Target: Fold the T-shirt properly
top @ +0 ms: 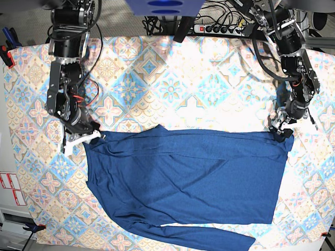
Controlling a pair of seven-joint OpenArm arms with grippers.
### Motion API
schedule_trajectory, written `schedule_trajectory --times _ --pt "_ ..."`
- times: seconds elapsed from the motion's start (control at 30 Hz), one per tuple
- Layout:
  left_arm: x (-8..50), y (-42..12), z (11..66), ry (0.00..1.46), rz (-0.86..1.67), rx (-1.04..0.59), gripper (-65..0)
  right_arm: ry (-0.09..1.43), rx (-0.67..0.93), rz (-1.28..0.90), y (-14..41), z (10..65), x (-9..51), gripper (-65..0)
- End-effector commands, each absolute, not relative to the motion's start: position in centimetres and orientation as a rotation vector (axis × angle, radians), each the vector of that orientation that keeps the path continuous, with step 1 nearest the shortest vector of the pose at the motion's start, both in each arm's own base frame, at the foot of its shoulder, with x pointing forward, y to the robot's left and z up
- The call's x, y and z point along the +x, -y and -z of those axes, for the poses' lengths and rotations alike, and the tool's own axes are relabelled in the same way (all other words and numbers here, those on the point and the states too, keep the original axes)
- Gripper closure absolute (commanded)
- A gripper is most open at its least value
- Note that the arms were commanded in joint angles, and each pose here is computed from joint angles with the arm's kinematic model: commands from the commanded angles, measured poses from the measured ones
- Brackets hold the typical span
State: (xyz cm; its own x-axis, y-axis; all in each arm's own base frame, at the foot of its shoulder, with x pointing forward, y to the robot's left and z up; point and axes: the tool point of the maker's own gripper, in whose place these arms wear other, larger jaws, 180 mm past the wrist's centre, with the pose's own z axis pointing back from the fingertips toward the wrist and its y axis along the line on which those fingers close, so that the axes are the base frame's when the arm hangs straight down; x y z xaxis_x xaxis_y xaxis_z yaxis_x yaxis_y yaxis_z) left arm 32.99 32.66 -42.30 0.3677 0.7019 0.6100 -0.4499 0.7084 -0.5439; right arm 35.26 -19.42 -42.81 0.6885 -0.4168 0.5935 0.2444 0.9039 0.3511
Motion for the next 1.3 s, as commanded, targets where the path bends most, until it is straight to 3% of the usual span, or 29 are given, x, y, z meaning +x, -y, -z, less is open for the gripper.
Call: schedule_trajectory --times 0.0,1.27 --pt "34.0 -33.4 40.6 0.988 -0.740 -0.310 -47.5 0.777 0.257 0.369 19.8 41.2 36.6 -17.6" --pt "32.7 -32.8 41.9 0.911 -0.741 -0.327 -47.5 0.750 0.285 0.375 18.4 41.8 35.7 -17.7"
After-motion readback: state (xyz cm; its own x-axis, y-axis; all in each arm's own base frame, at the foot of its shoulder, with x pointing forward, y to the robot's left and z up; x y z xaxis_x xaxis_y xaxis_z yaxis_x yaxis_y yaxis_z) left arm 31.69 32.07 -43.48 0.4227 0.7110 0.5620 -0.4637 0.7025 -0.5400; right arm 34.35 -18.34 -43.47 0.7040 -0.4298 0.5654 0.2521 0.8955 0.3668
